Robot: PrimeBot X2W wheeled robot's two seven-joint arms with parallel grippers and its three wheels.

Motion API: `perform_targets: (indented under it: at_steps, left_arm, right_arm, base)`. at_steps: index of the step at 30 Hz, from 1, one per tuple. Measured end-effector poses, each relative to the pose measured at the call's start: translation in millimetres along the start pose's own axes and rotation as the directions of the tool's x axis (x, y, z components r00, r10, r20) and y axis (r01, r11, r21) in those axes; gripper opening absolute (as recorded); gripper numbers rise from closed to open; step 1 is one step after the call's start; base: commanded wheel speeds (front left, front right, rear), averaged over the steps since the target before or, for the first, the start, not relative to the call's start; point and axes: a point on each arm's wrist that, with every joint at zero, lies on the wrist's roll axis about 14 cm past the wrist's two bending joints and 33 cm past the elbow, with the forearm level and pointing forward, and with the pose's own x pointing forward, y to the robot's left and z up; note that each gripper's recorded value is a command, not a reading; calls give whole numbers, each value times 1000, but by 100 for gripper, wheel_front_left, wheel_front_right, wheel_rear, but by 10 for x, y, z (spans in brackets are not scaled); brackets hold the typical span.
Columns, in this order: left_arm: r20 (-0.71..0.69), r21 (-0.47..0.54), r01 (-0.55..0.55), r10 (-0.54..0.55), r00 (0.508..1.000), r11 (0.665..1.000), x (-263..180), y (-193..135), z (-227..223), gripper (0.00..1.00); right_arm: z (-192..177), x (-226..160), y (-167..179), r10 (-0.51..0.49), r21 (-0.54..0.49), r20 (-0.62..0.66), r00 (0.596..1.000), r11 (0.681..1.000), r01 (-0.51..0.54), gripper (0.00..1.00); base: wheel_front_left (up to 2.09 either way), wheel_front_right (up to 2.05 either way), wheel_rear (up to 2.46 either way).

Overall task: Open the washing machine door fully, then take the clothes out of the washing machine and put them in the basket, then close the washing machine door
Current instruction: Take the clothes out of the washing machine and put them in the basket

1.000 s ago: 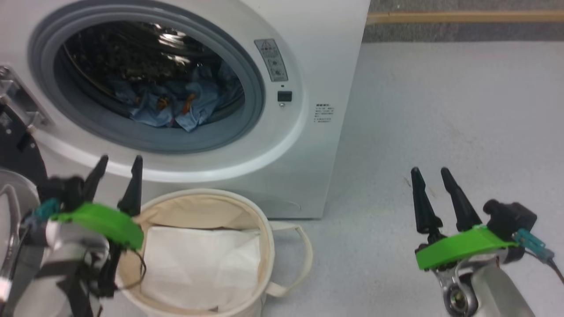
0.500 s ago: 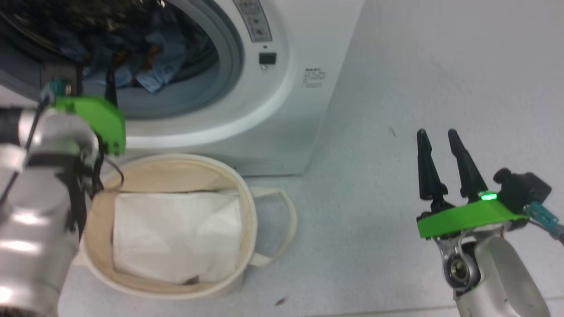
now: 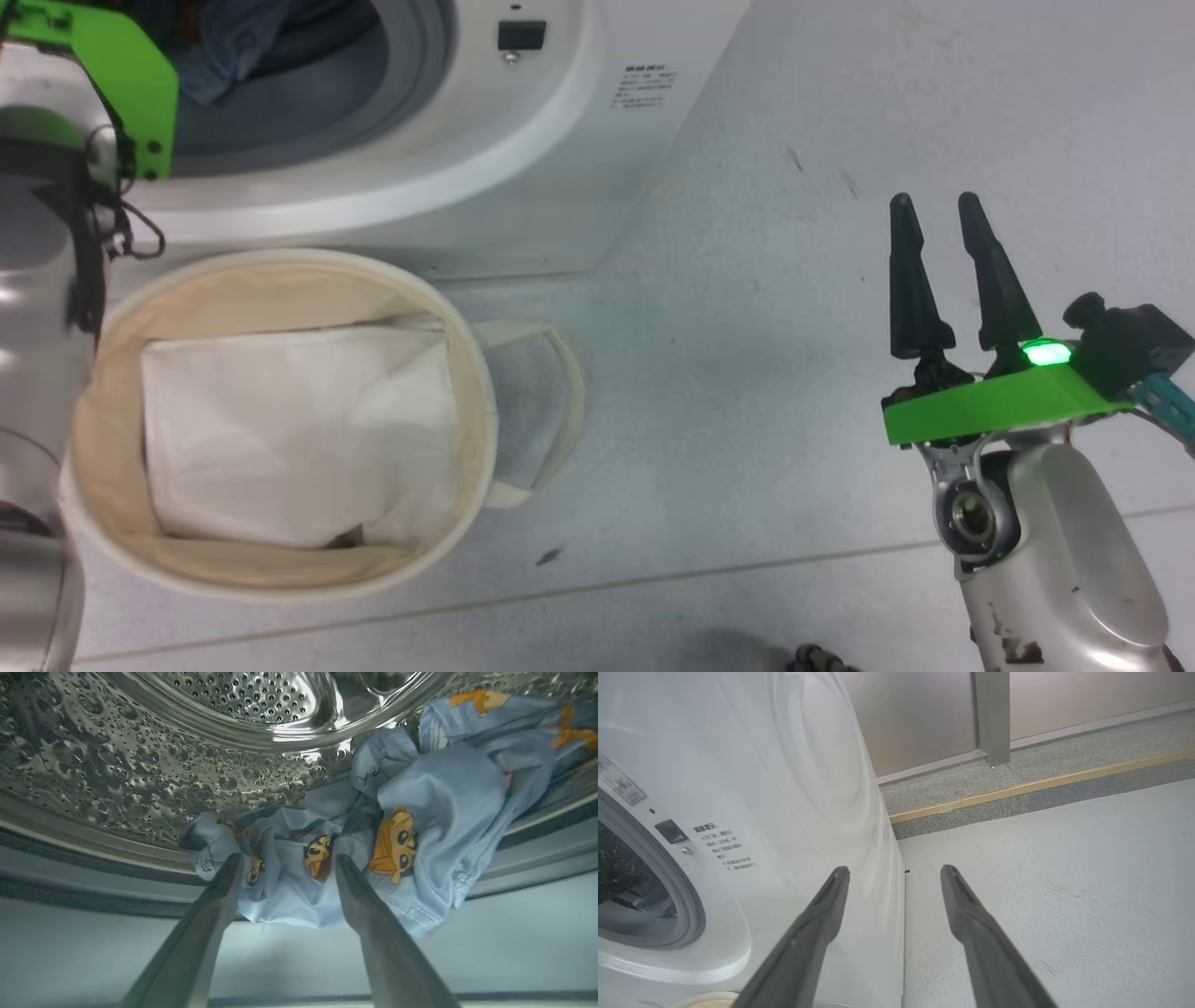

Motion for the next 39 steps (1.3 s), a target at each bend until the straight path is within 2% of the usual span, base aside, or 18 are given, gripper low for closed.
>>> perform_targets:
  at_steps: [9, 14, 18, 30, 31, 32, 33, 39]
  left_arm:
    - [-54, 84, -11, 16, 998, 996, 352, -69, -219, 100]
    - [-61, 127, -71, 79, 995, 989, 433, 68, -248, 100]
    - [-118, 171, -90, 111, 987, 981, 438, 157, -392, 100]
    - [-156, 138, -79, 100, 983, 987, 501, 149, -549, 100]
    - [-149, 135, -78, 98, 984, 988, 512, 147, -552, 95]
    - [-150, 133, -78, 98, 984, 988, 518, 149, -561, 10]
    - [-155, 125, -72, 91, 984, 990, 520, 141, -573, 0]
    - [-152, 114, -67, 84, 985, 991, 504, 158, -567, 0]
  right_arm:
    - [-197, 117, -102, -22, -13, -37, 999, 1000, 22, 100]
    - [-305, 148, -55, -7, -12, -59, 998, 1000, 6, 100]
    - [-346, 159, -39, -2, -9, -67, 998, 1000, 1, 100]
    - [-409, 176, -47, -2, -13, -81, 997, 1000, 1, 100]
    - [-422, 178, -50, -3, -13, -83, 997, 1000, 2, 100]
    - [-429, 178, -53, -3, -13, -85, 996, 1000, 2, 100]
    - [-434, 179, -55, -4, -13, -86, 996, 1000, 3, 100]
    - [-433, 191, -38, 0, -10, -83, 997, 1000, -1, 100]
  base:
    - [0, 0, 0]
    - [0, 0, 0]
    - [0, 0, 0]
    - [0, 0, 0]
    - [0, 0, 0]
    - [0, 0, 0]
    - [0, 0, 0]
    - [0, 0, 0]
